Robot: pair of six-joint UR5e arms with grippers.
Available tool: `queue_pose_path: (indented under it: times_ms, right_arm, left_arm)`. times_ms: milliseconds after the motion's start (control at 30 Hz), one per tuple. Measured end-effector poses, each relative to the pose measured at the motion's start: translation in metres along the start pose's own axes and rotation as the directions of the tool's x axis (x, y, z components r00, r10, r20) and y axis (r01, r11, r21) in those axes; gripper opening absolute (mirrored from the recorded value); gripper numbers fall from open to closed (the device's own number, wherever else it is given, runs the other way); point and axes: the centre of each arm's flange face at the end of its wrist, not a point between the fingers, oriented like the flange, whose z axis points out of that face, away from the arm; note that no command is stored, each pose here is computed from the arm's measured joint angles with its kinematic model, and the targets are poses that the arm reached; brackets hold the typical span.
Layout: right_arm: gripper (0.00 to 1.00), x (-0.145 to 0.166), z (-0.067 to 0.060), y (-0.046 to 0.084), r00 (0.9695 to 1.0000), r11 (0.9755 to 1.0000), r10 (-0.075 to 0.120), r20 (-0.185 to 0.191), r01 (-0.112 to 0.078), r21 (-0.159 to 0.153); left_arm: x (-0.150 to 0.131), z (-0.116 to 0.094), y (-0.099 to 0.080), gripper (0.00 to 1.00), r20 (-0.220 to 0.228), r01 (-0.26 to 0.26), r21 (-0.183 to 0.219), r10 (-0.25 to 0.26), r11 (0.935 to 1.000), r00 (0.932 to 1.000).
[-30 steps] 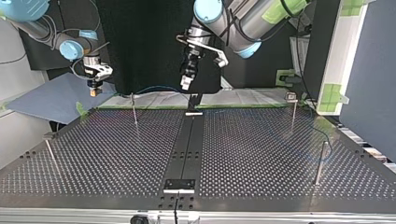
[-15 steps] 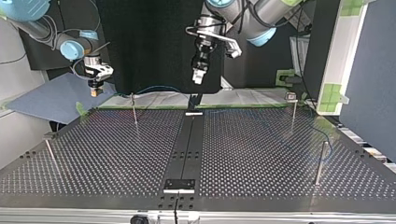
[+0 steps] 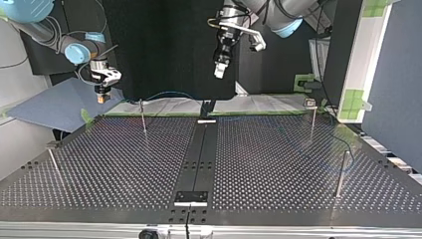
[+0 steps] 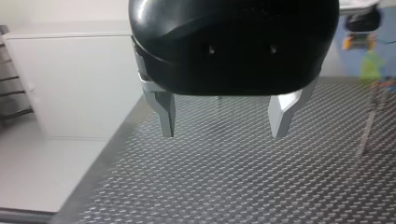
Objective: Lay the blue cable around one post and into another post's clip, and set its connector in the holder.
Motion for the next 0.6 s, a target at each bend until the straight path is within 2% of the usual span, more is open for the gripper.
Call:
queue_pose_path:
  times_ms: [167, 600]
  right_arm:
    - [0.05, 0.000, 0.000, 0.000, 1.0000, 1.0000, 0.000, 0.000, 0.000, 0.001]
    - [0.05, 0.000, 0.000, 0.000, 1.0000, 1.0000, 0.001, 0.000, -0.001, 0.000]
  left_arm:
    - [0.027, -0.016, 0.009, 1.00, -0.037, -0.018, 0.004, 0.018, 0.9998, 0.9992]
    - [0.050, -0.055, 0.027, 1.00, -0.052, 0.008, 0.033, -0.007, 0.9994, 0.9986]
